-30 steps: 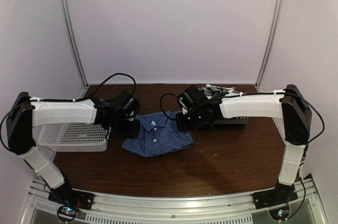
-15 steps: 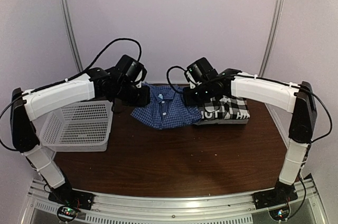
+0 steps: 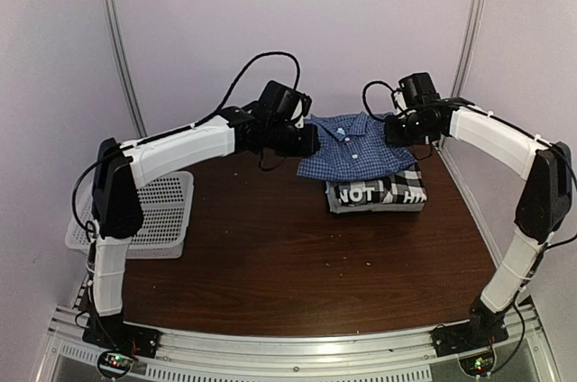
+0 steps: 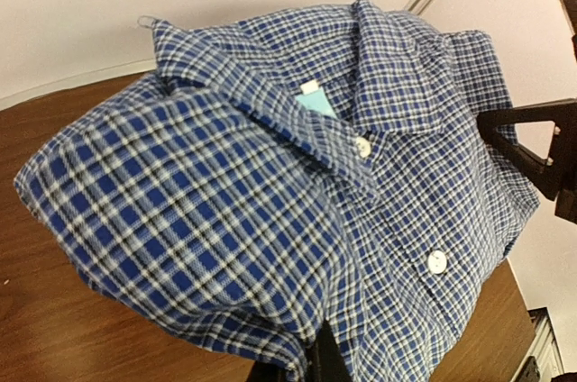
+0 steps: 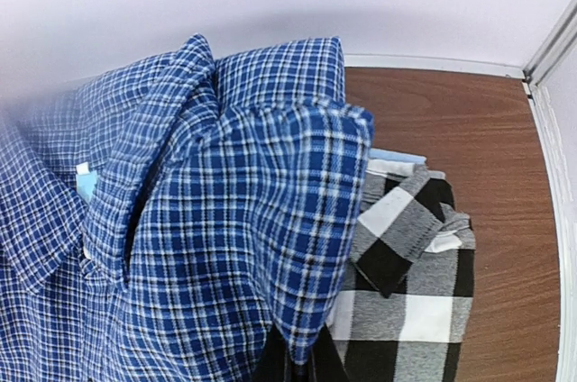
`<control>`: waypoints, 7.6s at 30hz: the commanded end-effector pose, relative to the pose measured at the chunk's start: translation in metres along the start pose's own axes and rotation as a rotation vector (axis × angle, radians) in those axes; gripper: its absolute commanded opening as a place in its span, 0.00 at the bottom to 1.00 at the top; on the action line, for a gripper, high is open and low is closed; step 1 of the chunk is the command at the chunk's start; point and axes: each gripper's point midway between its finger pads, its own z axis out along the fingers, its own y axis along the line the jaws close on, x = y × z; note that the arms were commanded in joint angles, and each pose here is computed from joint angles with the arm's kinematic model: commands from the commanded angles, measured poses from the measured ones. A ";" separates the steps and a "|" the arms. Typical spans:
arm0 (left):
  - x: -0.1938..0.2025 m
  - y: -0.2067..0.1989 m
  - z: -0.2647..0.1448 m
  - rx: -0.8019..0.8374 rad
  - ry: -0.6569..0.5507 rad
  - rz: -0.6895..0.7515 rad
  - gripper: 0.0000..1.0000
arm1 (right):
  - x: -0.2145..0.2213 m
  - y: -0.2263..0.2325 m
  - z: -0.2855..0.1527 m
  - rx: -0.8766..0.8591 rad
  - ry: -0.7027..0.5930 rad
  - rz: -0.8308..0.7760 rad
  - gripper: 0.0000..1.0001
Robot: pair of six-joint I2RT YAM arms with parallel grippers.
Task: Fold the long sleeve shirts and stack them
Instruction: Place the square-folded shirt on the square-folded shirt, then move the square-folded shirt to the corner of the board, then reset both arms
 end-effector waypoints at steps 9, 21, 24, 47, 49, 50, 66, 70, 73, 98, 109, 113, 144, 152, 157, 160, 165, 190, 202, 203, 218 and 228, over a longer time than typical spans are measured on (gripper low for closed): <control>-0.015 -0.086 0.060 0.272 -0.129 0.057 0.00 | -0.001 -0.093 0.000 0.101 -0.005 0.070 0.00; 0.021 -0.041 0.104 0.159 -0.062 -0.032 0.00 | 0.024 -0.124 0.023 0.149 0.056 0.122 0.00; 0.043 -0.014 0.117 0.092 -0.009 -0.071 0.10 | 0.044 -0.137 0.036 0.184 0.104 0.146 0.14; 0.017 0.053 0.066 -0.061 -0.011 -0.130 0.61 | 0.014 -0.061 -0.022 0.083 -0.010 0.055 0.77; 0.010 0.056 0.054 -0.065 -0.032 -0.132 0.64 | 0.020 -0.031 -0.024 0.032 -0.006 0.021 0.79; 0.008 0.059 0.049 -0.072 -0.036 -0.132 0.66 | 0.023 -0.018 -0.024 0.011 -0.002 0.006 0.80; 0.006 0.133 -0.070 -0.231 -0.141 -0.203 0.80 | 0.063 0.177 0.013 -0.309 0.089 -0.203 0.91; 0.014 0.148 -0.093 -0.255 -0.151 -0.224 0.81 | 0.081 0.204 0.032 -0.349 0.135 -0.195 0.93; 0.021 0.156 -0.105 -0.270 -0.153 -0.229 0.82 | 0.094 0.218 0.050 -0.368 0.163 -0.183 0.96; 0.037 0.162 -0.105 -0.239 -0.112 -0.228 0.82 | 0.154 0.151 0.170 -0.121 0.282 -0.086 1.00; 0.038 0.159 -0.101 -0.224 -0.098 -0.228 0.82 | 0.129 0.078 0.179 -0.036 0.260 0.009 1.00; 0.039 0.158 -0.098 -0.217 -0.091 -0.229 0.82 | 0.121 0.051 0.176 -0.017 0.253 0.037 1.00; 0.015 0.139 -0.105 -0.152 -0.143 -0.161 0.97 | 0.021 0.104 0.053 -0.223 0.006 -0.027 1.00; -0.005 0.117 -0.131 -0.109 -0.215 -0.083 0.98 | 0.003 0.139 -0.039 -0.333 -0.155 -0.045 1.00; -0.015 0.103 -0.156 -0.092 -0.266 -0.010 0.98 | 0.001 0.131 -0.083 -0.379 -0.233 -0.009 1.00; -0.017 0.101 -0.171 -0.095 -0.293 0.024 0.98 | 0.001 0.119 -0.107 -0.388 -0.280 0.011 1.00; -0.017 0.101 -0.195 -0.112 -0.333 0.070 0.98 | 0.010 0.096 -0.133 -0.379 -0.346 0.054 1.00; -0.002 0.122 -0.211 -0.207 -0.365 0.112 0.98 | 0.032 0.026 -0.186 -0.285 -0.565 0.162 1.00; -0.003 0.122 -0.209 -0.207 -0.361 0.114 0.98 | 0.034 0.026 -0.180 -0.273 -0.554 0.150 1.00; -0.003 0.122 -0.209 -0.208 -0.361 0.114 0.98 | 0.033 0.026 -0.181 -0.276 -0.557 0.151 1.00; -0.001 0.123 -0.207 -0.209 -0.353 0.112 0.98 | 0.038 0.024 -0.178 -0.271 -0.553 0.154 1.00; 0.000 0.124 -0.208 -0.209 -0.354 0.105 0.98 | 0.039 0.023 -0.179 -0.269 -0.555 0.155 1.00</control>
